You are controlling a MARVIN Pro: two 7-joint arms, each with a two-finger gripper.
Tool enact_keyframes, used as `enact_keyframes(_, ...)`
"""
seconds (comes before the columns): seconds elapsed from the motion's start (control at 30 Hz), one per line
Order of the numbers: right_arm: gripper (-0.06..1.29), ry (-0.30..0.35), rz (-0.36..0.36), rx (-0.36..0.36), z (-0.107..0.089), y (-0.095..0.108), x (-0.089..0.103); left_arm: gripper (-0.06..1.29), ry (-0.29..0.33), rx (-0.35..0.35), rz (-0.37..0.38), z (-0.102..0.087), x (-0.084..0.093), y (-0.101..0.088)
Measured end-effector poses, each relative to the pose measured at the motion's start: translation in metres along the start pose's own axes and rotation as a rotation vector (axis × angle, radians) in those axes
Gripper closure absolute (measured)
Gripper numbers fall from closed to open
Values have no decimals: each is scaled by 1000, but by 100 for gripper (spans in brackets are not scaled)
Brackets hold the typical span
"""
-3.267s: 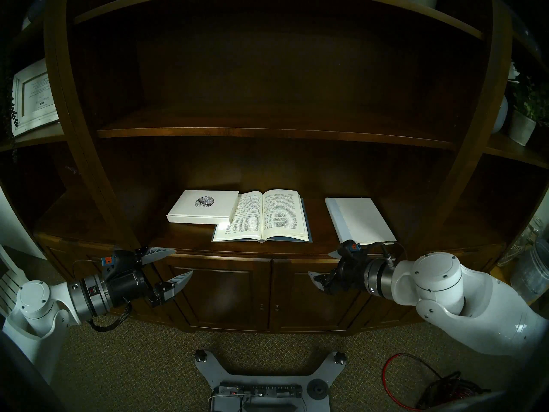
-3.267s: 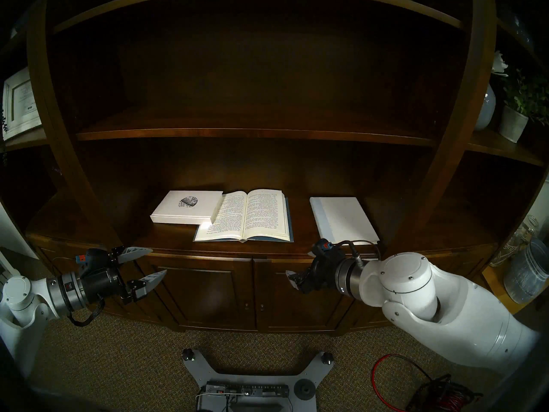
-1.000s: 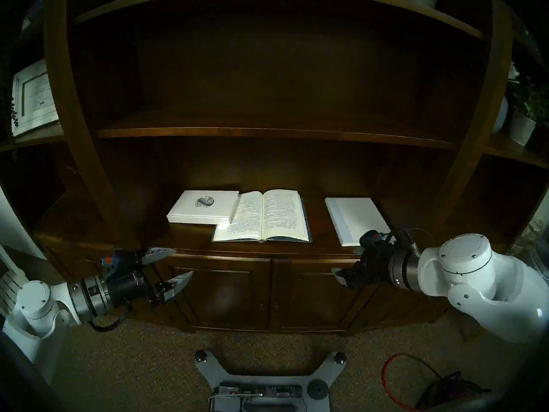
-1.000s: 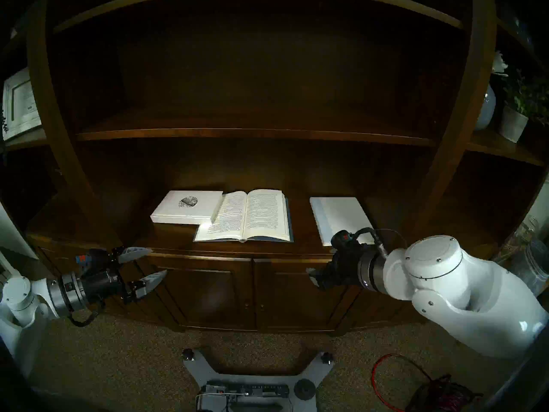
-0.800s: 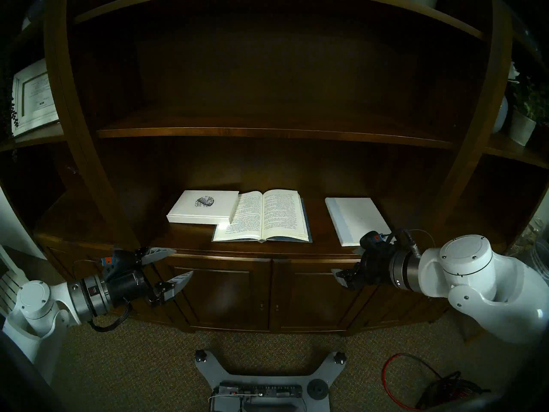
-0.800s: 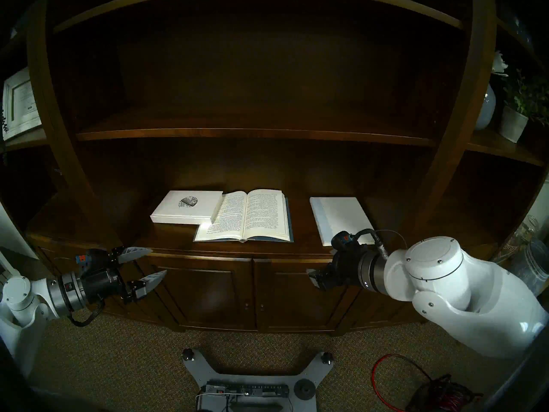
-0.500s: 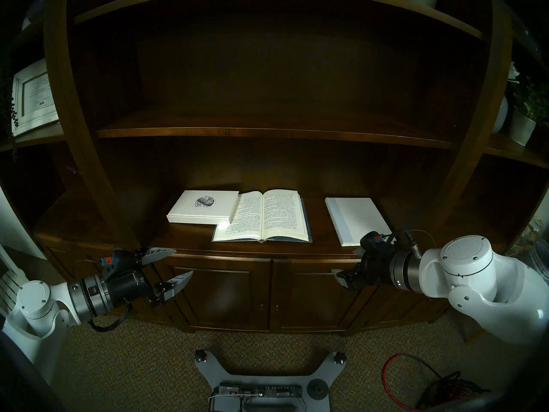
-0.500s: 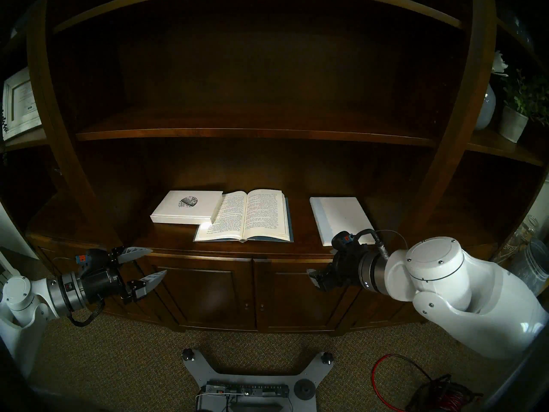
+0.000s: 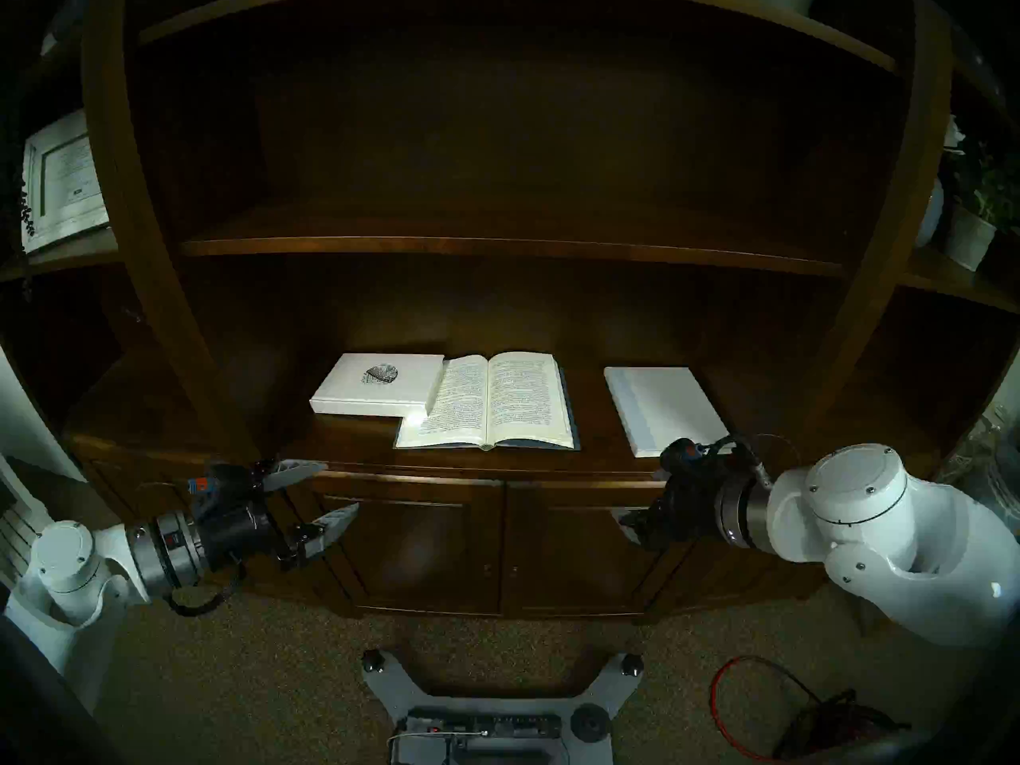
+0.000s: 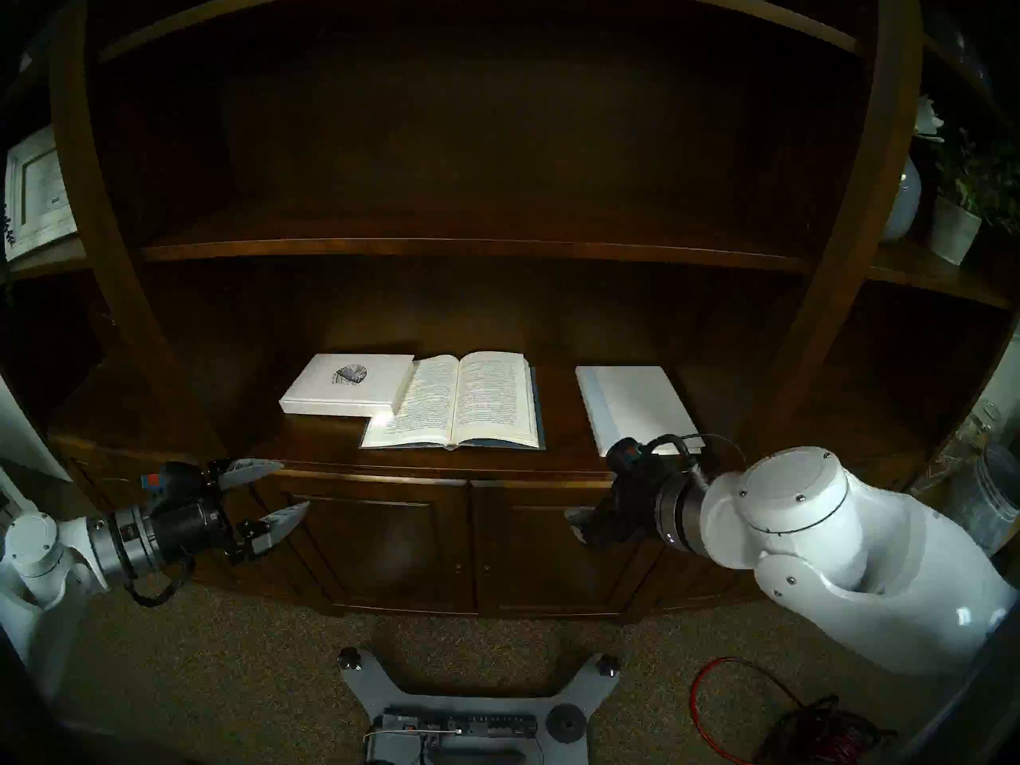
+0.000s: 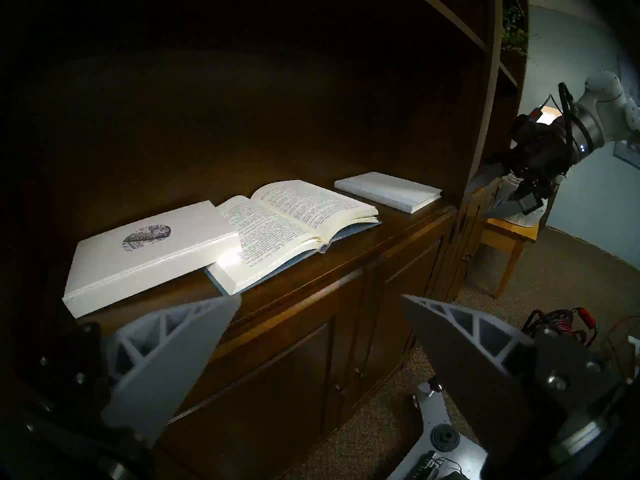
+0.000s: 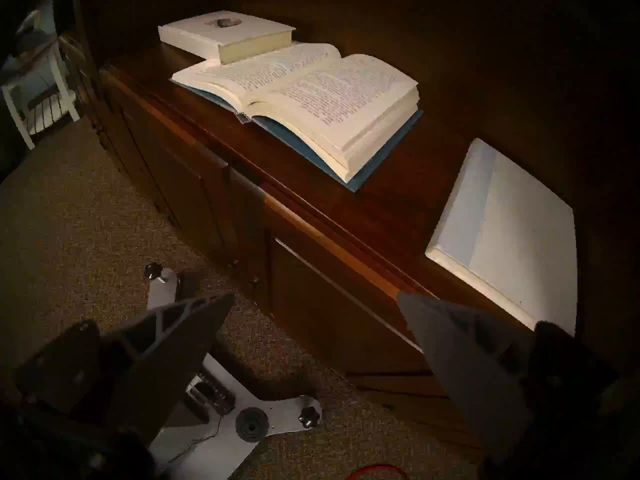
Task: Close the books and align them horizontally on the shelf
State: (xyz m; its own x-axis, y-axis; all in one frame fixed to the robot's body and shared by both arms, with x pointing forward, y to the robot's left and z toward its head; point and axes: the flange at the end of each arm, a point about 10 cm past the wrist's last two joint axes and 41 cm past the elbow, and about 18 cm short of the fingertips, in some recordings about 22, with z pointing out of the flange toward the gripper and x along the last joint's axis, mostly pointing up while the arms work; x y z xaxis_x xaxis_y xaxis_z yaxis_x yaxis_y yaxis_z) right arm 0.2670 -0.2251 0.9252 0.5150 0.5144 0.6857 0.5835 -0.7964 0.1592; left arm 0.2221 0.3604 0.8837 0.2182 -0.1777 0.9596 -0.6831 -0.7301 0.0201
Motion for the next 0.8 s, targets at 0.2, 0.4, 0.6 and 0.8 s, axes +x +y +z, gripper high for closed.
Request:
enact_keyframes(0.2,-1,-1,-1,-63,-2,8,4,-3,0,0,0,0,0,0)
enact_keyframes(0.4,-1,-20,-7,-113,1,15,1,-3,0,0,0,0,0,0)
enact_keyframes(0.6,-1,-67,-10,-139,13,20,-11,-3,0,0,0,0,0,0)
enact_keyframes(0.8,-1,-79,-22,-165,22,27,-13,-3,0,0,0,0,0,0)
